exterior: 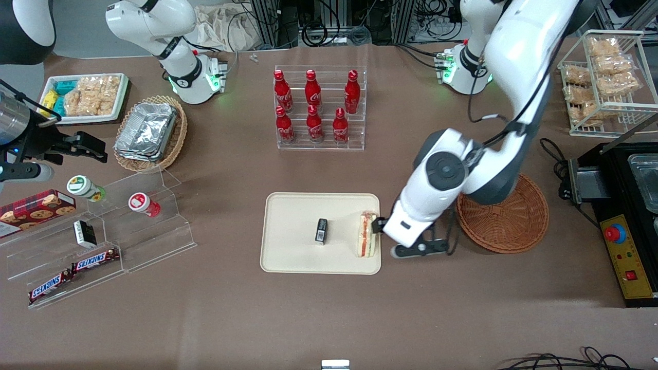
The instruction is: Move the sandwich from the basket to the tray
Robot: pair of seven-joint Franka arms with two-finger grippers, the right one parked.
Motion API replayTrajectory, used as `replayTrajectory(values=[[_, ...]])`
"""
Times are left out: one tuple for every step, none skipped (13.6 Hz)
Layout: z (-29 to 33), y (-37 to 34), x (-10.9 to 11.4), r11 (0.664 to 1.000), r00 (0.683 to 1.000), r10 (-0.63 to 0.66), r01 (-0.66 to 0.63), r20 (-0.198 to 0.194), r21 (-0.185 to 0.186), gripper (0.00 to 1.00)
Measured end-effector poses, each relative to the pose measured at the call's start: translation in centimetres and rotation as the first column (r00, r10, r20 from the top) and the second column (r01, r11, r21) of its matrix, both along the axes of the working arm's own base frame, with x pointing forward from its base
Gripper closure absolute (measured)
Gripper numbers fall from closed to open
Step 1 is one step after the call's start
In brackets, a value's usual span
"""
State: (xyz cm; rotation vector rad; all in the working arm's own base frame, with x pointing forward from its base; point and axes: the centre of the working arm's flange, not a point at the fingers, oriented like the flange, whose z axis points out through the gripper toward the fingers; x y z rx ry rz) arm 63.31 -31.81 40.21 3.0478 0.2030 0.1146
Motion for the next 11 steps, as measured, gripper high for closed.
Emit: replayTrajectory(values=[[2.1, 1.6, -0.3, 1.000, 1.000, -0.010, 0.010, -0.024, 0.014, 0.00], [3.9, 3.3, -0.6, 0.999, 0.998, -0.033, 0.034, -0.056, 0.020, 0.00], [5.5, 5.3, -1.0, 0.998, 0.994, -0.064, 0.066, -0.092, 0.024, 0.00], [7.8, 8.4, -1.7, 0.994, 0.985, -0.094, 0.101, -0.143, 0.042, 0.00], [9.4, 10.4, -2.2, 0.992, 0.981, -0.099, 0.110, -0.165, 0.057, 0.00], [11.2, 12.4, -2.9, 0.991, 0.978, -0.097, 0.112, -0.187, 0.075, 0.00], [13.2, 14.5, -3.8, 0.989, 0.975, -0.088, 0.109, -0.206, 0.095, 0.00], [15.2, 16.4, -4.8, 0.988, 0.974, -0.075, 0.101, -0.214, 0.114, 0.00], [17.3, 18.4, -5.6, 0.987, 0.976, -0.071, 0.098, -0.205, 0.128, 0.00], [19.4, 20.3, -6.5, 0.986, 0.978, -0.080, 0.107, -0.193, 0.131, 0.00], [21.0, 21.8, -7.5, 0.986, 0.978, -0.091, 0.115, -0.186, 0.123, 0.00]])
